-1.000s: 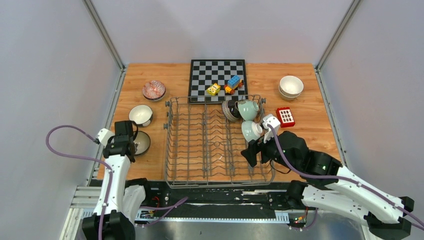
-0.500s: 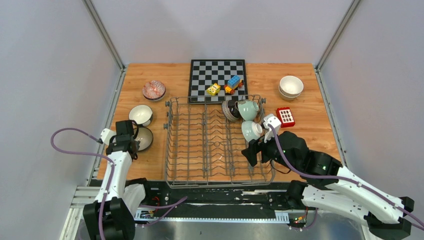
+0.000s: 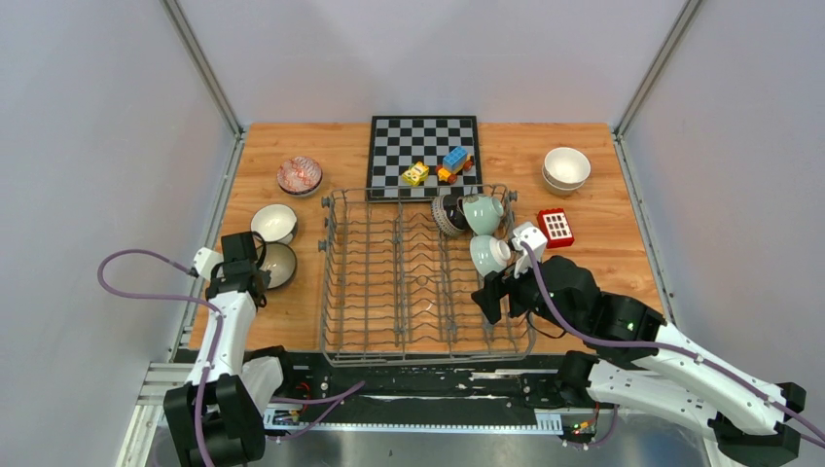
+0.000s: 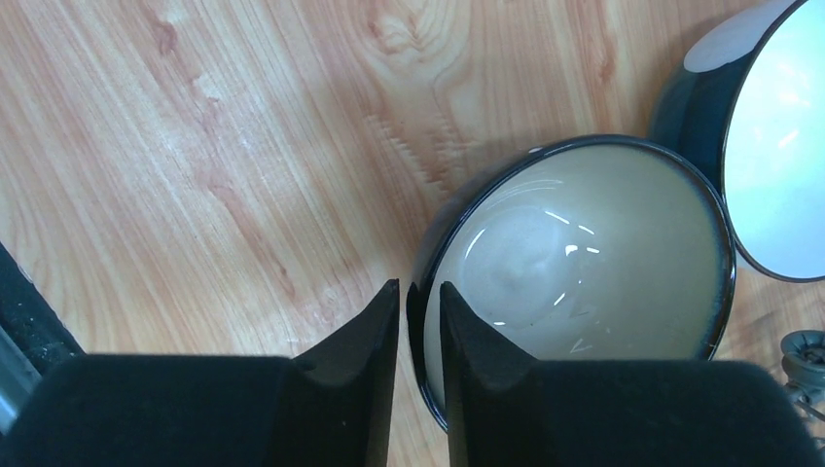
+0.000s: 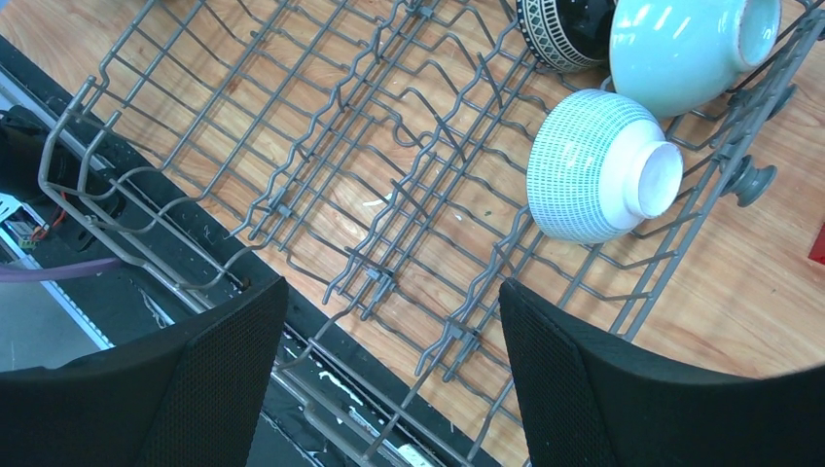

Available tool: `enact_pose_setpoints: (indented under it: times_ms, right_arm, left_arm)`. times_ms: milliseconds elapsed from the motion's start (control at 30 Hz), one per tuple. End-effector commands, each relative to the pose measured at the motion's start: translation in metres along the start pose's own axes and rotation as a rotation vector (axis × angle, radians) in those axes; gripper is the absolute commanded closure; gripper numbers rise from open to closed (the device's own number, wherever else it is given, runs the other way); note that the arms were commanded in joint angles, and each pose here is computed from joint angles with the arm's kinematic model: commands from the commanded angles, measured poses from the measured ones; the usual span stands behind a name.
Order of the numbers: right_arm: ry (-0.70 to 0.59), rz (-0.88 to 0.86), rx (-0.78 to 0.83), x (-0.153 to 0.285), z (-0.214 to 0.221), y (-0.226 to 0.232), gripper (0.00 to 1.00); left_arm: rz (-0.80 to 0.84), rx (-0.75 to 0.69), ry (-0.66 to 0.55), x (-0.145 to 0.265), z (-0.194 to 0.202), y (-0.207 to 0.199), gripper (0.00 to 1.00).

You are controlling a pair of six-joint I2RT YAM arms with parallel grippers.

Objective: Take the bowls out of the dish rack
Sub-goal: Place the bowl at the center of the board.

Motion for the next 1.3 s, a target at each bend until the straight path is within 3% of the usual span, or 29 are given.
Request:
enact_pose_setpoints:
  times_ms: [0,133,467,667,900,1133,1267]
  right_arm:
    - [-0.009,0.038,-0.013,0.003,-0.004,-0.002,0.17]
    - [-0.009,0.039,-0.013,0.003,-0.005,-0.002,0.17]
    - [-0.008,0.048,-0.006,0.005,-0.009,-0.001,0.17]
    - [-0.013,0.050,0.011,0.006,-0.013,0.001,0.16]
    - [-0.030,0.094,0.071,0.009,-0.033,0.005,0.16]
    - [-0.085,0.245,0.086,0.000,-0.054,0.007,0.16]
    - [-0.103,0.330,0.109,-0.009,-0.060,0.005,0.16]
  left_arm:
    - [0.007,0.002,-0.011,-0.001,-0.002,0.000,0.75]
    - [0.004,-0.008,-0.007,-0.001,0.000,0.002,0.67]
    - [0.026,-0.049,-0.024,0.021,-0.015,0.002,0.34]
    - [0.136,-0.052,-0.128,0.060,-0.040,0.001,0.20]
    - [0.360,-0.150,-0.194,0.116,-0.068,-0.016,0.20]
    - [0.784,-0.487,-0.290,0.185,-0.055,-0.069,0.20]
    - [0.985,-0.673,-0.272,0.218,-0.028,-0.101,0.19]
Point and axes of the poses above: each gripper's point midway between its finger pads, its own x axis back along the fingers, its own y axis along the line the jaws close on, z = x × y, the point moved 10 cm from there along x, back along the fingers, and after that the axes turned 14 degrees about -x, right-handed, at the moved point
